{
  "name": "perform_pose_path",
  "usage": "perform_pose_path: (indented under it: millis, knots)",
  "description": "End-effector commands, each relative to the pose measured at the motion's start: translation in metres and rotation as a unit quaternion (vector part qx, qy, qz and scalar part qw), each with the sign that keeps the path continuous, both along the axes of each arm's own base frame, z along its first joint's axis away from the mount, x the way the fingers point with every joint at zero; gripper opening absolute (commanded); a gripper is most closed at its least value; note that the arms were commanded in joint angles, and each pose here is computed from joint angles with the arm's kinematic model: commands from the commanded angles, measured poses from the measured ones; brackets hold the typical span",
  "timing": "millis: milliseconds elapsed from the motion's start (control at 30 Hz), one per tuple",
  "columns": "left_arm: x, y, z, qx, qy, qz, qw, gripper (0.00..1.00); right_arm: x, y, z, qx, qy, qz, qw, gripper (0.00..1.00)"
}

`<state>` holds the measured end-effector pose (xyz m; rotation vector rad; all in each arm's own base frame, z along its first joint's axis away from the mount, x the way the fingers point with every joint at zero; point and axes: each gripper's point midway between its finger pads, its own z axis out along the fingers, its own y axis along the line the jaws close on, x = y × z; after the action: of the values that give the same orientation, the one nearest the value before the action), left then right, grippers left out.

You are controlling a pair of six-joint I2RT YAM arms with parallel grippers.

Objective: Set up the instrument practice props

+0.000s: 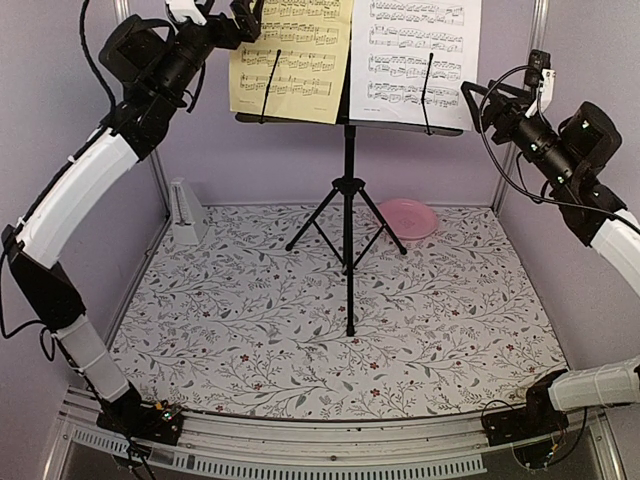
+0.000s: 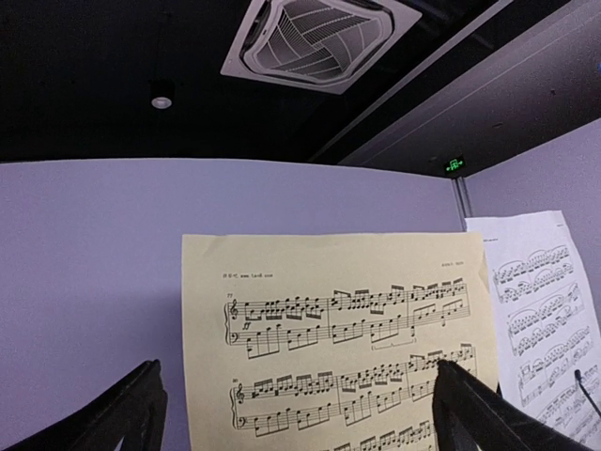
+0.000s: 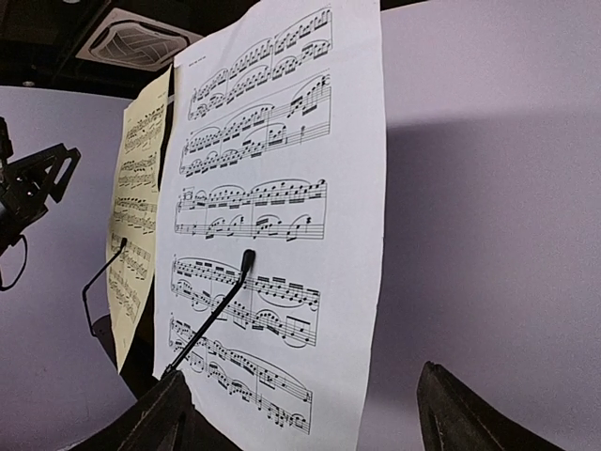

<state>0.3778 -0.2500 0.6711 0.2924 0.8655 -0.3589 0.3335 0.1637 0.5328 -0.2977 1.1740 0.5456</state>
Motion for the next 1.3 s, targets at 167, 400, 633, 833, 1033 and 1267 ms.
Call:
perform_pose_path:
  millis: [167, 400, 633, 833, 1033, 1267]
  knots:
    - [-0.009, 0.028, -0.022, -0.02, 0.062, 0.029, 0.997, 0.99, -0.023, -0.008, 0.006, 0.004, 0.003, 0.008, 1.0, 0.98]
    - [-0.014, 0.062, -0.096, -0.033, 0.172, 0.061, 0.983, 0.99, -0.03, -0.012, -0.021, -0.003, 0.047, 0.007, 0.999, 0.99]
    - [-0.021, 0.136, -0.201, -0.089, 0.281, 0.126, 0.947, 0.99, -0.039, -0.016, -0.075, -0.003, 0.112, 0.011, 0.994, 0.99]
    - [0.015, 0.186, -0.286, -0.077, 0.382, 0.154, 0.908, 0.99, -0.043, -0.004, -0.129, -0.004, 0.172, 0.055, 0.983, 0.99]
    - [0.075, 0.243, -0.339, -0.027, 0.46, 0.186, 0.868, 0.99, -0.044, 0.01, -0.166, -0.006, 0.205, 0.094, 0.974, 0.99]
    - [0.132, 0.275, -0.373, 0.015, 0.486, 0.181, 0.855, 0.99, -0.044, 0.019, -0.183, -0.015, 0.217, 0.119, 0.969, 0.99]
